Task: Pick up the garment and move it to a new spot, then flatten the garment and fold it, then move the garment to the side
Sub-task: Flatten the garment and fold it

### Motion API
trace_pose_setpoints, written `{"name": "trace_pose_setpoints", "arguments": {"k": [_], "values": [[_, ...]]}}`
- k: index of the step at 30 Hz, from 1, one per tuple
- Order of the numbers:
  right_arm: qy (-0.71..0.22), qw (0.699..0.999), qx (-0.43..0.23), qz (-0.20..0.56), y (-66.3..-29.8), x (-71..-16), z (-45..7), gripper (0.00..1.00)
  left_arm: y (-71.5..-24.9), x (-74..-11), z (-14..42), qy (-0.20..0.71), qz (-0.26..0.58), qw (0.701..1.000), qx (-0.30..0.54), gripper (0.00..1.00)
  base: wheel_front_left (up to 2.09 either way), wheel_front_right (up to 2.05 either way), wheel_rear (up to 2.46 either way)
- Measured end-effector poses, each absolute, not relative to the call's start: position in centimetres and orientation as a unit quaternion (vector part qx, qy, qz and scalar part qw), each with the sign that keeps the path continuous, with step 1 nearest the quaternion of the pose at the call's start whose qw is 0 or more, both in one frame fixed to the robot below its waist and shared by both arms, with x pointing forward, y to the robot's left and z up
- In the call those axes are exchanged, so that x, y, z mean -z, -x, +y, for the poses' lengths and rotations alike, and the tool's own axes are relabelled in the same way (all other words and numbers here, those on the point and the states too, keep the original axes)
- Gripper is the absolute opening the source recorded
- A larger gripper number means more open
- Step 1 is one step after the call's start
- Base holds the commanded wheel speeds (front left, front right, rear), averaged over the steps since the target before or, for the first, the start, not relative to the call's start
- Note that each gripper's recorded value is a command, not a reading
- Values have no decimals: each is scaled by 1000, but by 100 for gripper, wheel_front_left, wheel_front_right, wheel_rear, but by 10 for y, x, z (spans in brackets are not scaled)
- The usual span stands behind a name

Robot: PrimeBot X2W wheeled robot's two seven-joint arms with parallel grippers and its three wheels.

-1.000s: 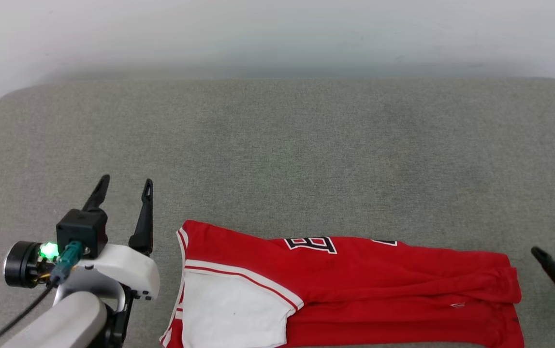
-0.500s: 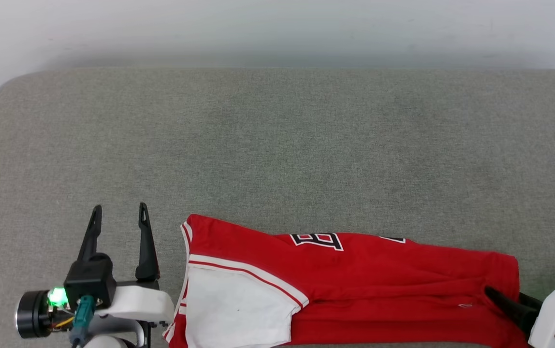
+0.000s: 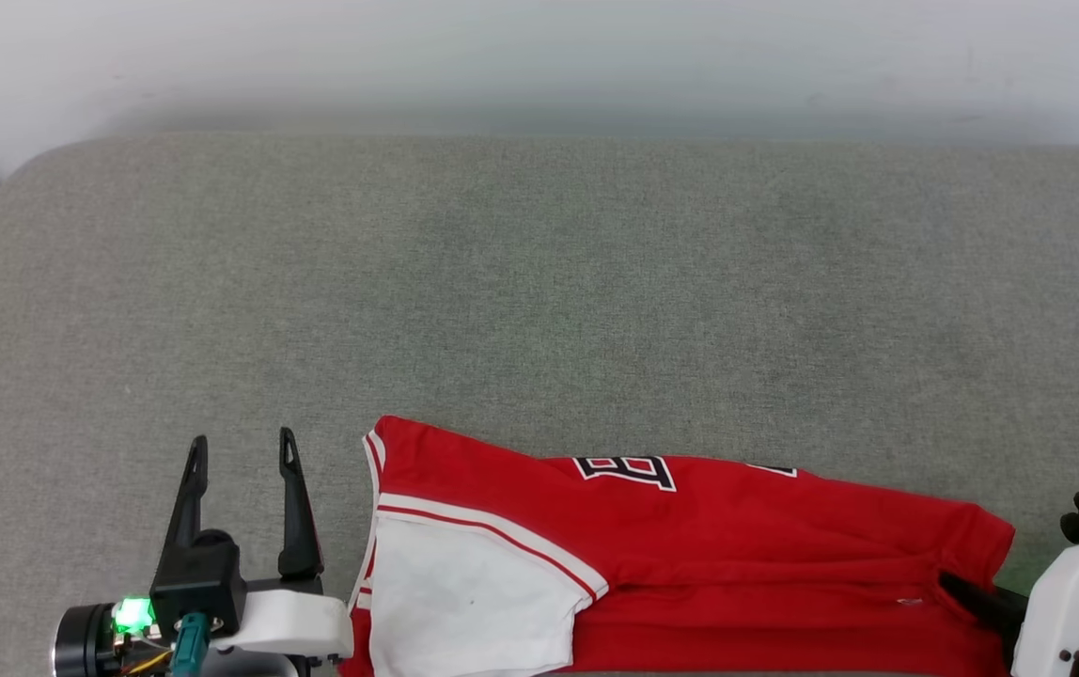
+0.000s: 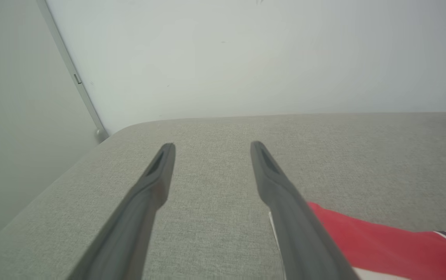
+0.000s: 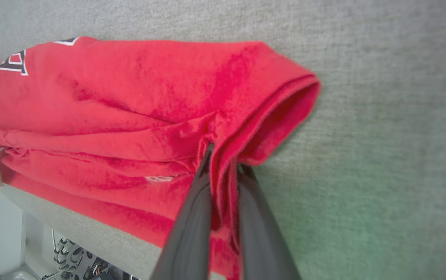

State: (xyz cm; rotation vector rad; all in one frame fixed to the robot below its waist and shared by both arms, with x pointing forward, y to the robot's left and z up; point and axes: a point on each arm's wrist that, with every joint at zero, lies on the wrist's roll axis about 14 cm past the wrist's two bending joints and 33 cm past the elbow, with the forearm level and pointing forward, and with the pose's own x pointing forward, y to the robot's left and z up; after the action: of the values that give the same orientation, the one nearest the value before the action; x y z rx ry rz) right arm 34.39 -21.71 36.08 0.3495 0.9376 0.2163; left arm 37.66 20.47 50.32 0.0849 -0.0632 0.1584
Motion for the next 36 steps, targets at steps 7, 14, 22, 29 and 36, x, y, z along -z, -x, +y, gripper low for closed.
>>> {"name": "trace_pose_setpoints", "arguments": {"k": [7,14,22,29,36], "values": [[-159,895,-74,411,-359,-382,-247,0,-366,-505,197,-42,-37,996,-70,100,0,0,0],[-130,910,-15,394,-368,-398,-300,0,-358,-505,193,-46,-39,996,-68,100,0,0,0],[-129,896,-29,424,-362,-407,-295,0,-353,-506,188,-47,-41,997,-54,100,0,0,0],[-102,892,-171,407,-360,-442,-212,0,-351,-504,186,-47,-38,997,-51,100,0,0,0],[-47,869,-293,396,-356,-460,-131,0,-356,-501,186,-46,-34,997,-50,100,0,0,0]]}}
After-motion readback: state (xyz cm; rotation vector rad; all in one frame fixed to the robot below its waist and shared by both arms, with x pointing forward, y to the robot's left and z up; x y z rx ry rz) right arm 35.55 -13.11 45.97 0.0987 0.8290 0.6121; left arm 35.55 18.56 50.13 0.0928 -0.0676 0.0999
